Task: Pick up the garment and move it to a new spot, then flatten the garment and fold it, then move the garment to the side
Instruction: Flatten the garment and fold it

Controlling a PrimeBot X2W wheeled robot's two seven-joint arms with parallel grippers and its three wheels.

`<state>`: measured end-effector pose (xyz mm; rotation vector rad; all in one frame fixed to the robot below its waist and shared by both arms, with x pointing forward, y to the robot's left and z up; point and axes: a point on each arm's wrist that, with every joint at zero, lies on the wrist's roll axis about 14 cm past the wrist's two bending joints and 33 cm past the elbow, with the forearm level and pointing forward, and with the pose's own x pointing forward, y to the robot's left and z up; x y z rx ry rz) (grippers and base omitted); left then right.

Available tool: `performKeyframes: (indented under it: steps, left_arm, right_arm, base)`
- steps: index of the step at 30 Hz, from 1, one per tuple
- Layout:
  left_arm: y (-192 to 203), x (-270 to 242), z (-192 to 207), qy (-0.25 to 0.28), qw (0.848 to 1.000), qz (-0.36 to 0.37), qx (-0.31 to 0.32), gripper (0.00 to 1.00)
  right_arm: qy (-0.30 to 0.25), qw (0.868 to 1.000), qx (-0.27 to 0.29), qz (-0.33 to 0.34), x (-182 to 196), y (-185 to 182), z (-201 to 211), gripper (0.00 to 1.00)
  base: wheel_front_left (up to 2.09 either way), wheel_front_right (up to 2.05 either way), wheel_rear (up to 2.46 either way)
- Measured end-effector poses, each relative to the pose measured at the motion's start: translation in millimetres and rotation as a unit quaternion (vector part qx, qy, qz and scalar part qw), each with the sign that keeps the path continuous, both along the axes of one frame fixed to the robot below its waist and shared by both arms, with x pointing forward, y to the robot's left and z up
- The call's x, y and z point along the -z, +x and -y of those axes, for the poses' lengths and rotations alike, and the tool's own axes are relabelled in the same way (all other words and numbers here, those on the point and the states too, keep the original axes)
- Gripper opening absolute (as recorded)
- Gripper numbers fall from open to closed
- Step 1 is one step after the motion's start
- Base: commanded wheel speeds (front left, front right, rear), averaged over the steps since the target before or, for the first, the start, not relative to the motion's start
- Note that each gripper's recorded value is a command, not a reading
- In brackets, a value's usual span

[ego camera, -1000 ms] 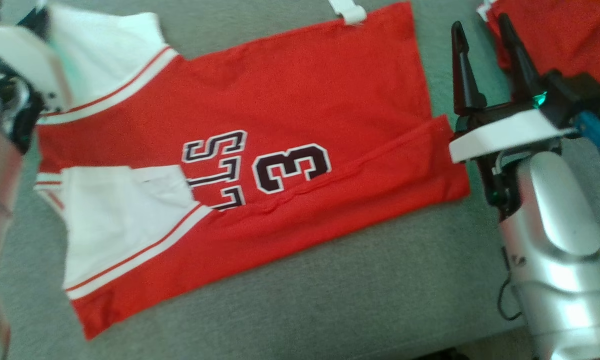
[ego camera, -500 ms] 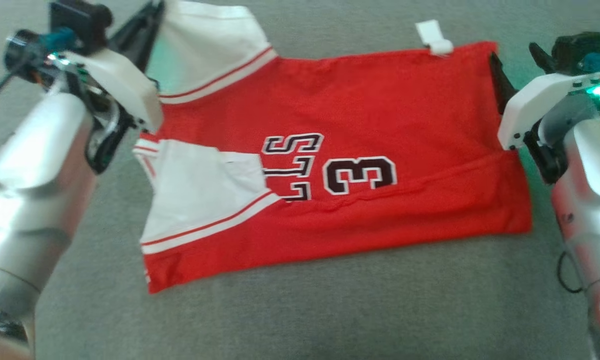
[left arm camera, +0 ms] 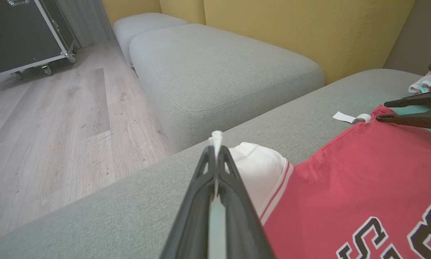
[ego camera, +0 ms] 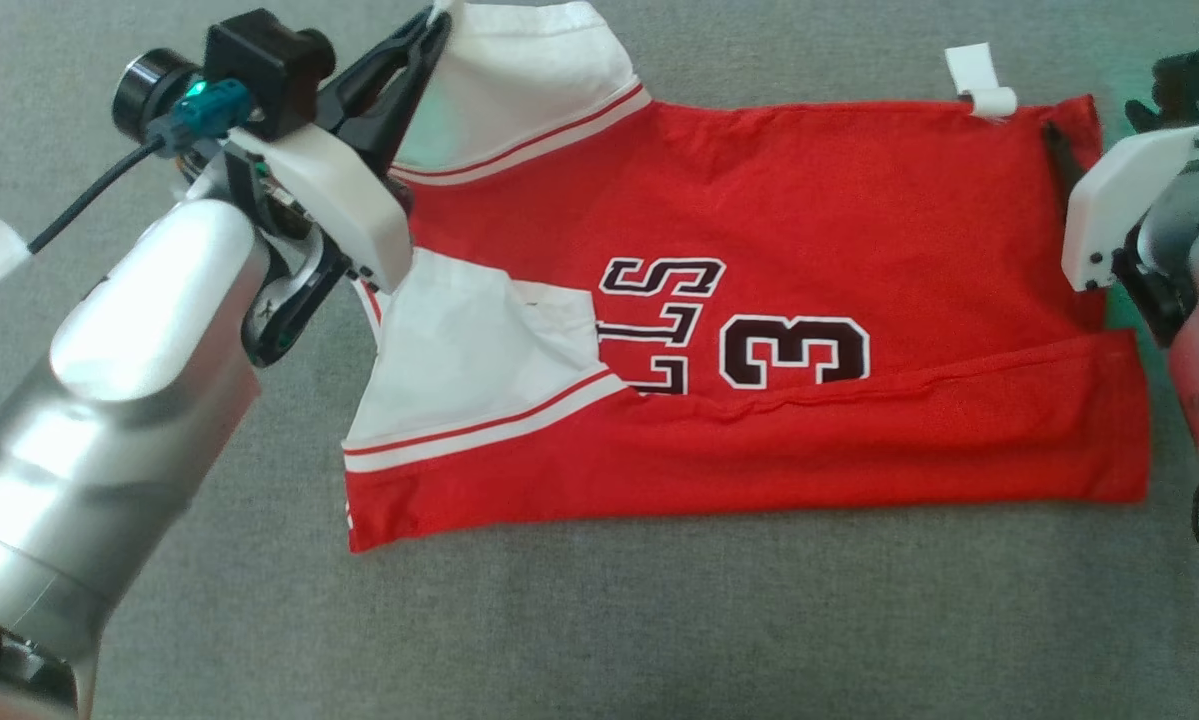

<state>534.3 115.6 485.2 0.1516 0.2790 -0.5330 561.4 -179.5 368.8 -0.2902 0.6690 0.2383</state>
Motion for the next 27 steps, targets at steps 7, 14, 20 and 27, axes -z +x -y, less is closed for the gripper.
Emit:
performKeyframes:
  steps: [7,14,20,27]
  left_arm:
    - [1,13,0,0.005,1.000,-0.014,0.001,0.00]
    - [13,12,-4,0.007,1.000,-0.005,-0.016,0.00]
    - [32,4,-19,0.004,0.998,0.023,-0.050,0.00]
    - [64,-20,-28,0.022,0.993,0.089,-0.071,0.00]
  right_arm:
    - [-0.007,0.999,-0.011,-0.032,6,13,-10,0.00]
    - [0.024,1.000,0.002,-0.002,-3,14,-4,0.00]
    - [0.069,0.994,0.020,0.079,-43,34,0,0.00]
    - [0.111,0.980,0.029,0.165,-83,56,0,0.00]
  base:
    - [0.00,0.00,0.00]
    - [0.00,0.00,0.00]
    - [0.00,0.00,0.00]
    - [0.00,0.00,0.00]
